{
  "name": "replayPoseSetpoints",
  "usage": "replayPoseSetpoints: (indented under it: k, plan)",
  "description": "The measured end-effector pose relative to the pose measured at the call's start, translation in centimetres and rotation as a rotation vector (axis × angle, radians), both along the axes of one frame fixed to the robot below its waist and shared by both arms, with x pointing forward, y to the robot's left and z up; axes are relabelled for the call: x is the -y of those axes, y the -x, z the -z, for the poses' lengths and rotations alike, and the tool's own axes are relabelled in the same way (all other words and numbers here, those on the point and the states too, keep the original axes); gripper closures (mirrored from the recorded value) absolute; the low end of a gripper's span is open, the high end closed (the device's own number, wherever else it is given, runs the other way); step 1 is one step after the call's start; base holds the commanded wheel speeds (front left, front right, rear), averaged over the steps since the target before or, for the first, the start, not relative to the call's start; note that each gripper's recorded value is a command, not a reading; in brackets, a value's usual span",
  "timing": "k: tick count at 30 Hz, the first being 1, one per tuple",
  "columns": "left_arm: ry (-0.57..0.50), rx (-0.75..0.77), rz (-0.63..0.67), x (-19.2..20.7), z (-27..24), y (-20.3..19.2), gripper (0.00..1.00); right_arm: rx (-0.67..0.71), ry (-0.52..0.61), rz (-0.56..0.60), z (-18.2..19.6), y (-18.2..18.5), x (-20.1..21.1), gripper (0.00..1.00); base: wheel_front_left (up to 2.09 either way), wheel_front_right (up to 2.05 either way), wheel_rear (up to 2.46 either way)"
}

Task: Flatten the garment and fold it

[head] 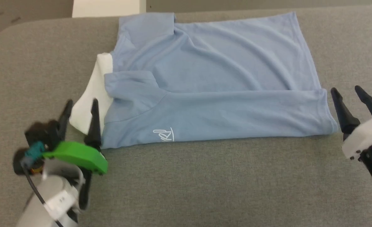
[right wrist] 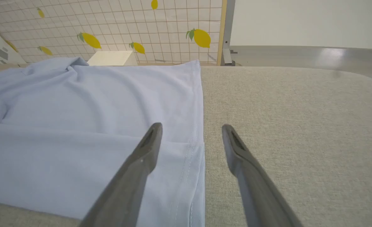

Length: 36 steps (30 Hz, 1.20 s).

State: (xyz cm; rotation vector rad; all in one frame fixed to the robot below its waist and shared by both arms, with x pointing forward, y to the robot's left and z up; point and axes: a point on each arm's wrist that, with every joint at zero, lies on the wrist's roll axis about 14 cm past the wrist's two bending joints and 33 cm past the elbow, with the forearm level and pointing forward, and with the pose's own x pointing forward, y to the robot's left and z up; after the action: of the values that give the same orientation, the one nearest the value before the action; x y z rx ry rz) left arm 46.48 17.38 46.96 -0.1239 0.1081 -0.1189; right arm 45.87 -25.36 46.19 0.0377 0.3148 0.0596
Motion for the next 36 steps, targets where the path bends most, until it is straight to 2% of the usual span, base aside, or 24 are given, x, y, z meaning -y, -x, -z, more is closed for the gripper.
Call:
replayPoseSetpoints:
  k: [4,8,18,23,24,25,26,27,33,36]
  plan:
    - [0.042,-0.024,-0.031,0.8,0.5,2.5,0.0,0.151,-0.039,0.037,-2.6,1.4,-0.9,0.0,0.0,0.0,0.0]
    - [0.048,-0.096,-0.042,1.2,2.0,4.0,0.0,0.223,-0.075,0.061,-3.3,3.1,-2.3,0.0,0.0,0.0,0.0]
    - [0.058,-0.391,-0.135,0.8,7.8,5.3,0.0,0.218,-0.127,0.101,-2.5,5.4,-3.3,0.0,0.0,0.0,0.0]
    - [0.078,-0.473,-0.147,1.0,8.6,5.2,0.0,0.203,-0.124,0.109,-2.1,5.8,-3.1,0.0,0.0,0.0,0.0]
    - [0.087,-0.488,-0.141,1.3,8.7,5.1,0.16,0.203,-0.123,0.11,-2.1,5.9,-3.1,0.0,0.0,0.0,0.0]
    - [0.094,-0.499,-0.135,1.4,8.8,5.1,0.6,0.198,-0.122,0.113,-2.0,5.9,-3.0,0.0,0.0,0.0,0.0]
    - [0.098,-0.502,-0.132,1.5,8.8,5.0,0.83,0.193,-0.12,0.115,-1.8,6.0,-2.9,0.0,0.0,0.0,0.0]
    - [0.101,-0.501,-0.127,1.6,8.7,4.9,1.0,0.189,-0.114,0.118,-1.7,6.1,-2.7,0.0,0.0,0.0,0.0]
    - [0.112,-0.497,-0.111,1.8,8.6,4.9,1.0,0.172,-0.086,0.187,-1.0,6.2,-0.9,0.0,0.0,0.0,0.0]
    - [0.114,-0.495,-0.103,1.9,8.6,5.0,1.0,0.121,-0.086,0.215,0.2,5.7,-0.3,0.0,0.0,0.0,0.0]
